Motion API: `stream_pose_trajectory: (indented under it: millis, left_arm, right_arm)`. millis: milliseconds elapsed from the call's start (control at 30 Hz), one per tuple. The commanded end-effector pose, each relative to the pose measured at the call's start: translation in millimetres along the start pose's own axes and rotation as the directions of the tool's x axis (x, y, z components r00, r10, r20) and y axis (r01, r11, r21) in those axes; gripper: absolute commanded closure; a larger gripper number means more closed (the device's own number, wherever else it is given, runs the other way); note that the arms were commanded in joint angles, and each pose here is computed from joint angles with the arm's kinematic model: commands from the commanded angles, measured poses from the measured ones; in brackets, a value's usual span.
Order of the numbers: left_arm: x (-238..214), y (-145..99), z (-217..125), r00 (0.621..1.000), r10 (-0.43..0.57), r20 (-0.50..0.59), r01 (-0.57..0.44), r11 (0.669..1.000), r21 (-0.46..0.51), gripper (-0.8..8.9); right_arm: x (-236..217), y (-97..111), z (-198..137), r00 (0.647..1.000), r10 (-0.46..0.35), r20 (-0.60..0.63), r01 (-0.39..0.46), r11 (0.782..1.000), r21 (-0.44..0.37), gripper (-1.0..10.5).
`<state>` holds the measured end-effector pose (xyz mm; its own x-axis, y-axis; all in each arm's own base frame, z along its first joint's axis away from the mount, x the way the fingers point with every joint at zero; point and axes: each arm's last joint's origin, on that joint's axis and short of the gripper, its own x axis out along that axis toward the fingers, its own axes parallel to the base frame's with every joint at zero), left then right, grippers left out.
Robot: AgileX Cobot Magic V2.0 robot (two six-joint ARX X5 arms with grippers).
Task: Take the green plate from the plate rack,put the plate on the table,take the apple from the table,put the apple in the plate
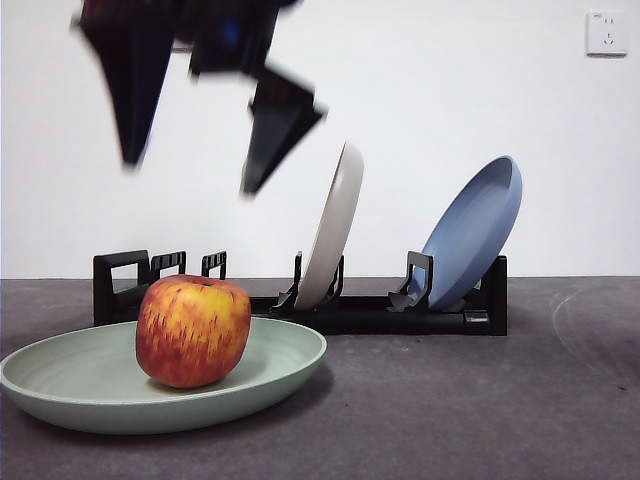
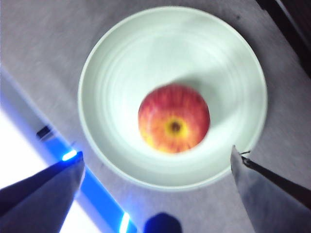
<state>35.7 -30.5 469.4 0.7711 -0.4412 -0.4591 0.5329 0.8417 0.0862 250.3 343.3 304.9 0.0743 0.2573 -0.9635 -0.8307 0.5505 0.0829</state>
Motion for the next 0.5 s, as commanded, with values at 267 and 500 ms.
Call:
stream_pose_trajectory:
  millis: [267, 500]
  left_arm:
    - [7, -2, 2, 1.000, 0.015, -0.021, -0.014, 1.000, 0.026, 4.68]
    - [20, -8, 7, 0.998, 0.023, -0.059, -0.020, 0.998, 0.053, 4.68]
  right_arm:
    - [-96, 10, -23, 0.973, 0.019, 0.229, -0.014, 1.000, -0.025, 4.4]
    - [-175, 20, -68, 0.908, 0.064, 0.413, -0.043, 0.997, -0.062, 4.5]
